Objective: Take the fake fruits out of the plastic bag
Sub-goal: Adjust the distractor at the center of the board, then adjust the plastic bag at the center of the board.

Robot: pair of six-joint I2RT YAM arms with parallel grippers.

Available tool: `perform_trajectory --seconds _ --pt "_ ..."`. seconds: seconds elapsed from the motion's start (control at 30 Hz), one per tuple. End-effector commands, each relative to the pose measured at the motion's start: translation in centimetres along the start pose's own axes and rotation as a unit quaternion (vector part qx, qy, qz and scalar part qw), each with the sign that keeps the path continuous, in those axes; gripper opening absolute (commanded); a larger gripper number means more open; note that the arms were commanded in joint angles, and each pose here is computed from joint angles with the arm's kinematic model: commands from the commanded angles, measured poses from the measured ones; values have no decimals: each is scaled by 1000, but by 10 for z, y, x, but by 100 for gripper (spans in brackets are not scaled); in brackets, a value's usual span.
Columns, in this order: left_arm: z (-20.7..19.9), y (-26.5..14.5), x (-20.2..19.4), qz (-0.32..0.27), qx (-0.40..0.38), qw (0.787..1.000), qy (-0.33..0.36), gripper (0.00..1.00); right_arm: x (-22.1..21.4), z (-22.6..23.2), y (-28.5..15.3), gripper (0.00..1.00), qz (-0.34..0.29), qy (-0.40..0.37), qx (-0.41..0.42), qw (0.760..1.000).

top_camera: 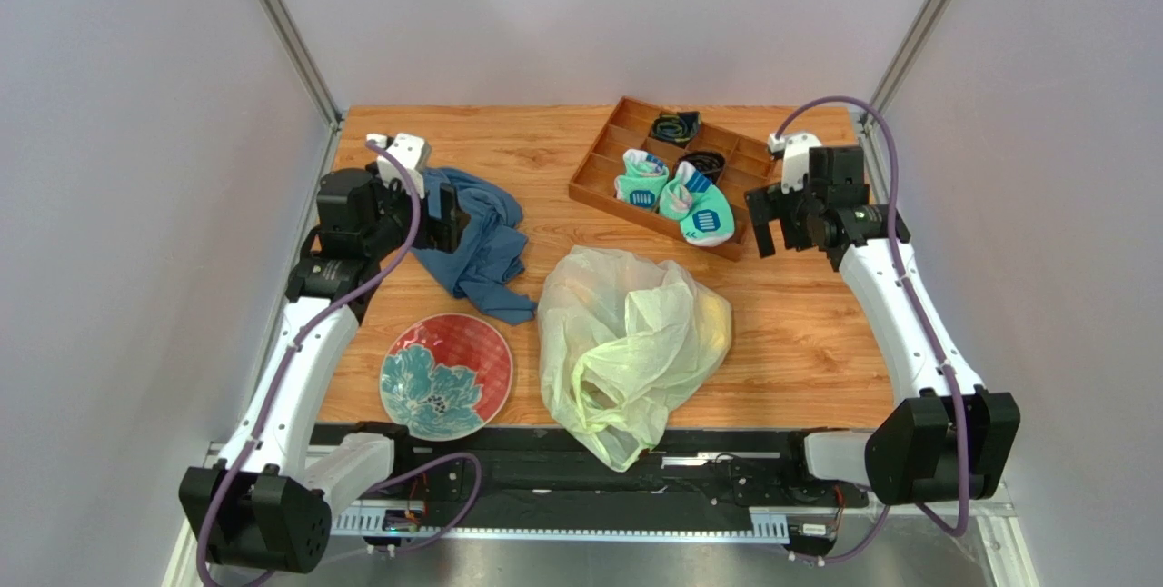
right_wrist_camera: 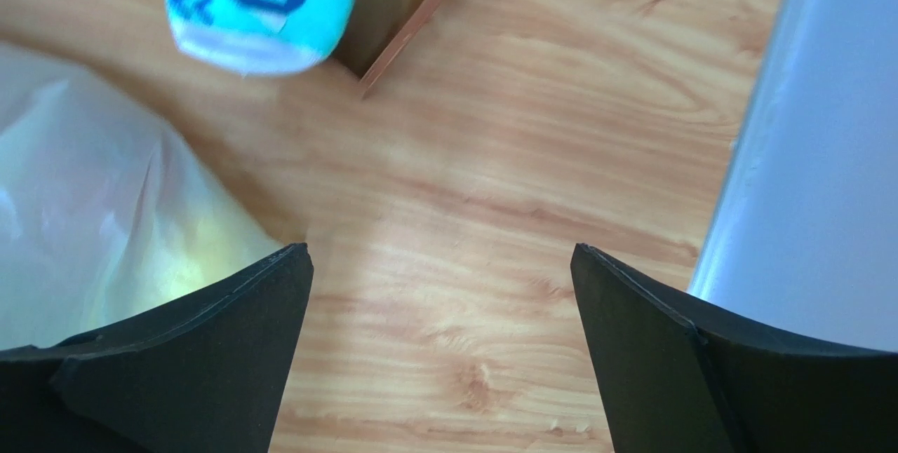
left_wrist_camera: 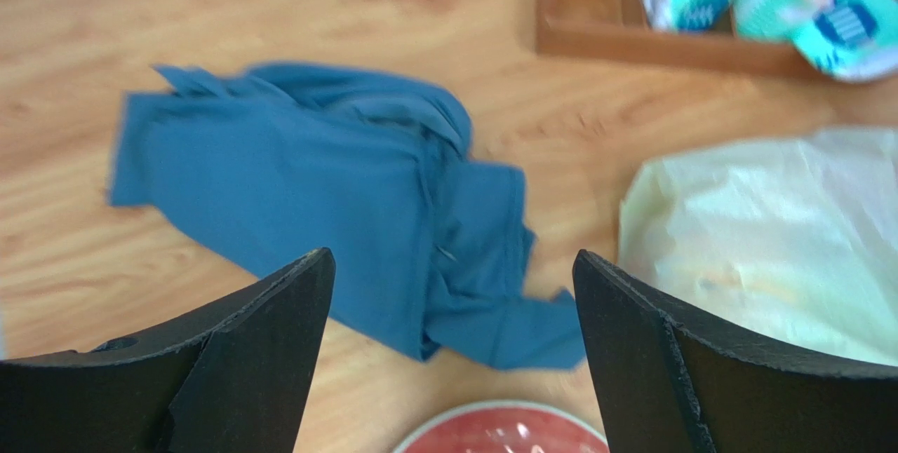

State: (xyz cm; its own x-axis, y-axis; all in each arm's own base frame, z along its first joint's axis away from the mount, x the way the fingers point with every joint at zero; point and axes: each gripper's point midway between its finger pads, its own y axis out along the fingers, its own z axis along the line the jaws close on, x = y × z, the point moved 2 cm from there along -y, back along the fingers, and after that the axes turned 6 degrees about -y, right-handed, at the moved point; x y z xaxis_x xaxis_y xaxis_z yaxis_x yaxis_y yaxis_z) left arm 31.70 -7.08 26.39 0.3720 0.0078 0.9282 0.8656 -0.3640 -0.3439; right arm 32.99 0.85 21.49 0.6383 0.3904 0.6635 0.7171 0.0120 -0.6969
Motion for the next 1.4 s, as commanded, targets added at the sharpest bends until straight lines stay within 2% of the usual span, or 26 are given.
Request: perform_trajectory --seconds 0.0,0.1,0.2,0.3,0.33,0.37,0.43,0.53,0.6,0.77,0.87,0.9,0.97,1.07,1.1,1.13,1.17,1.23,1.27,1.3,1.33,1.37 --pt "-30 -5 -16 50 -84 995 14 92 -16 29 -9 100 11 -69 96 993" --pt "-42 -4 -26 69 -110 991 45 92 -32 52 -3 97 35 -123 172 977" --pt "-41 -3 -28 72 -107 990 53 92 -34 66 19 86 55 -148 197 968" --pt "-38 -3 -25 72 -100 991 59 91 -38 76 57 56 119 -170 220 953" --pt "-36 -2 -25 73 -92 991 57 90 -39 76 65 42 137 -172 220 951" --pt "-36 -3 -25 78 -88 992 52 90 -28 68 70 34 150 -174 202 952" --pt "-34 -3 -21 79 -80 993 45 88 -40 68 96 21 211 -156 197 945" --pt "-36 -4 -24 91 -83 992 39 86 -32 63 123 18 230 -136 182 946" --pt "-37 -5 -25 97 -86 991 35 86 -23 62 135 18 220 -129 175 951" --pt "-40 -6 -21 97 -95 990 31 86 12 50 166 17 165 -118 128 971" --pt "-42 -2 -18 96 -107 989 41 85 42 28 192 16 132 -111 76 982" --pt "-43 -1 -17 96 -110 988 43 84 69 19 194 16 103 -104 60 987" --pt "-53 0 -15 101 -136 983 64 84 74 19 194 17 107 -107 68 986" --pt "-82 -6 -23 128 -193 967 105 85 74 25 146 27 88 -92 99 987" --pt "-93 -10 -27 135 -216 960 114 87 68 31 131 40 86 -83 113 986" --pt "-102 -17 -34 147 -236 953 124 88 34 51 116 46 109 -77 159 978" --pt "-118 -23 -44 154 -269 938 152 89 45 50 73 58 63 -76 164 982" --pt "-130 -35 -61 157 -304 922 183 90 18 76 33 66 44 -84 233 968" --pt "-138 -40 -69 159 -323 912 196 90 27 78 -12 78 -18 -98 240 966" --pt "-141 -41 -74 157 -329 909 202 90 26 98 -38 83 -62 -124 302 943" --pt "-141 -40 -86 172 -328 909 191 90 17 114 -54 90 -80 -148 333 928" --pt "-139 -37 -89 176 -316 915 176 90 21 122 -89 100 -135 -177 338 914"
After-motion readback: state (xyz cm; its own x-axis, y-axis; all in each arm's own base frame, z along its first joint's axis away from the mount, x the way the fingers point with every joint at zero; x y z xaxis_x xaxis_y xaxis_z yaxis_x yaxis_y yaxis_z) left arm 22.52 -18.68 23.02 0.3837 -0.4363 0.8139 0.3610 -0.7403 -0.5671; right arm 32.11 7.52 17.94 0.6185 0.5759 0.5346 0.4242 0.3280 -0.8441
